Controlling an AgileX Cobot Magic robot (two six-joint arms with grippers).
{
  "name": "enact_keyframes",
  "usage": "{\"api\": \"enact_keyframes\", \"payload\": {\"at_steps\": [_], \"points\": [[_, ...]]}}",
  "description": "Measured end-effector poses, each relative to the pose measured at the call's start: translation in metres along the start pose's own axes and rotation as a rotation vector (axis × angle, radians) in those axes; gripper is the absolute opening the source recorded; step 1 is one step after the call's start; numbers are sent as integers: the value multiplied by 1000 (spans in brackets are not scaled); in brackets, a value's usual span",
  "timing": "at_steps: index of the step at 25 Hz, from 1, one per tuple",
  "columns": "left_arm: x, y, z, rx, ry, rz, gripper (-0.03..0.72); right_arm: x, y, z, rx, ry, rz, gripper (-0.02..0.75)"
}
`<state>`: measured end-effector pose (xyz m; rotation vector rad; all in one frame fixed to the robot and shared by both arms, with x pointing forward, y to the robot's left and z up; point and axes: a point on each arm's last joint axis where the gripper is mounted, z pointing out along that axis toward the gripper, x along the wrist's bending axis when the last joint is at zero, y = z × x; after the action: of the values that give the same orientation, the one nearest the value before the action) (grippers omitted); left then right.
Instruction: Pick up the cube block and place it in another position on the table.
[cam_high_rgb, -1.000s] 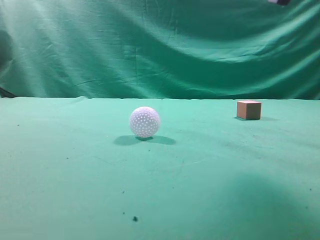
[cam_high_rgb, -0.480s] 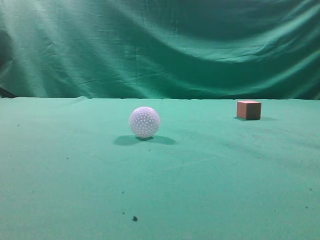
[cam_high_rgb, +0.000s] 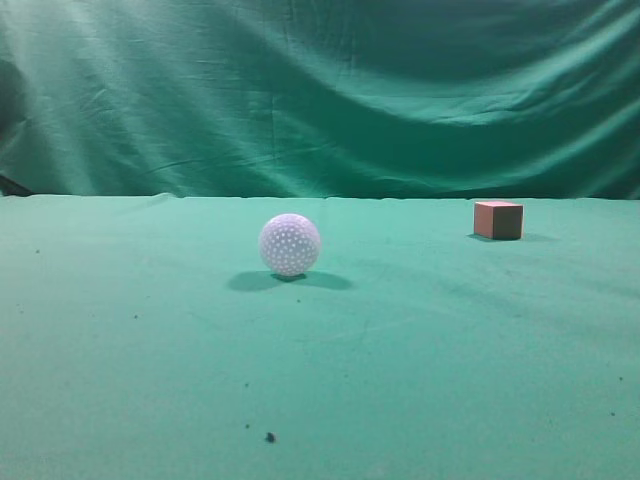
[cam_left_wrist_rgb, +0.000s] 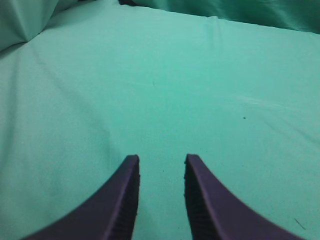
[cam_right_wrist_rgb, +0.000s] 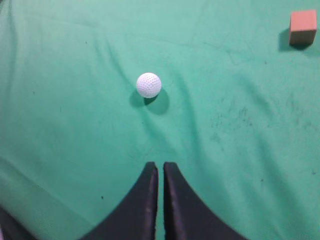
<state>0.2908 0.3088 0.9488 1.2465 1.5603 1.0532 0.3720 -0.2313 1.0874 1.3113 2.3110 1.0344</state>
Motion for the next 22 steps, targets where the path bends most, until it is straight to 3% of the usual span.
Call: {"api": "enact_keyframes", "payload": {"at_steps": [3,6,12,22], "points": [[0,0,0,0,0,0,262,-7,-2,-10,-48,-106,-59,0],[0,0,0,0,0,0,262,-16,-15,-24,-174,-225,-34,0],[0,0,0,0,0,0,262,-19,-74,-25,-316,-380,47,0],[0,0,0,0,0,0,262,-12,-160,18,-480,-421,146,0]]}}
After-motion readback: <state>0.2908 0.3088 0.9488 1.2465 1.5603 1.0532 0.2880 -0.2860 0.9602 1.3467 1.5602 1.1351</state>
